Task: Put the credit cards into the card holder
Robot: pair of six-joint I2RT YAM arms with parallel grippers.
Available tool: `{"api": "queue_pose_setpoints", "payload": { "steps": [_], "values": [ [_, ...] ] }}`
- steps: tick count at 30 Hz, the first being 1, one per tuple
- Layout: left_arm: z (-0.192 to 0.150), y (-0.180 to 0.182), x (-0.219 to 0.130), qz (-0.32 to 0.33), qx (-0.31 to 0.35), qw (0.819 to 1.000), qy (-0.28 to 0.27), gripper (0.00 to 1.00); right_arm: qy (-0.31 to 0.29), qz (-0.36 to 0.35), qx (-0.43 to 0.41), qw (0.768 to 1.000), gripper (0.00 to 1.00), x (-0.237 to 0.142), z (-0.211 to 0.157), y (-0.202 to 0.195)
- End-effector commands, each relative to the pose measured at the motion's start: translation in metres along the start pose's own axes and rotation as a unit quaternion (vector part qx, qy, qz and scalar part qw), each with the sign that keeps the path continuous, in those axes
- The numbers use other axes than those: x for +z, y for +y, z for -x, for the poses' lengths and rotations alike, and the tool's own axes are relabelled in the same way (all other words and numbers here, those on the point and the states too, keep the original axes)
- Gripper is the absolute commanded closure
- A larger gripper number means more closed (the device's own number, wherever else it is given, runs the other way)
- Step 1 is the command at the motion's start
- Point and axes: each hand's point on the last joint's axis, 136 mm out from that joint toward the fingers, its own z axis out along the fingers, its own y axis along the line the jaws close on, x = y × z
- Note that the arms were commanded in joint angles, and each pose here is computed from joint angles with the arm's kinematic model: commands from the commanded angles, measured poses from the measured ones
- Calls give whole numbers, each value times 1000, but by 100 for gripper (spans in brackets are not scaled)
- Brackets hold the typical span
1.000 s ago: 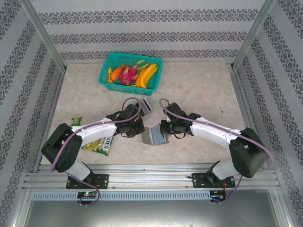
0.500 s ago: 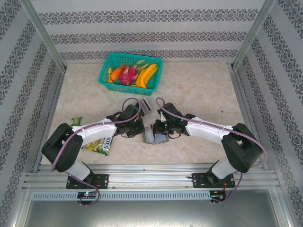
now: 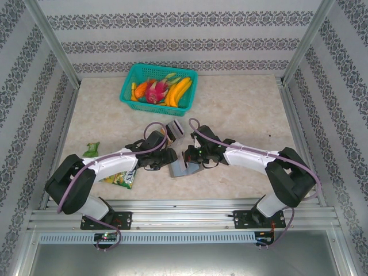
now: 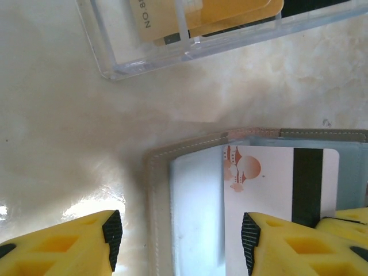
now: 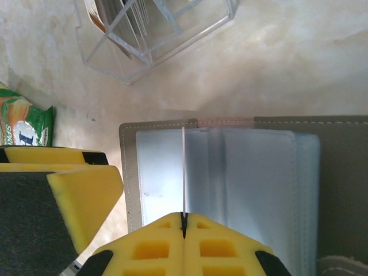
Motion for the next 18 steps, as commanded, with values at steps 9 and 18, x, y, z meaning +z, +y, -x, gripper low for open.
{"api": "queue_pose_setpoints", "payload": {
  "steps": [9, 18],
  "values": [
    [6, -4, -1, 4, -1, 1000, 2, 41, -1, -16, 18, 1000, 100, 0, -4, -14],
    [6, -1, 5, 16, -3, 1000, 6, 36, -32, 3, 29, 999, 100, -21, 6, -14]
  ]
}}
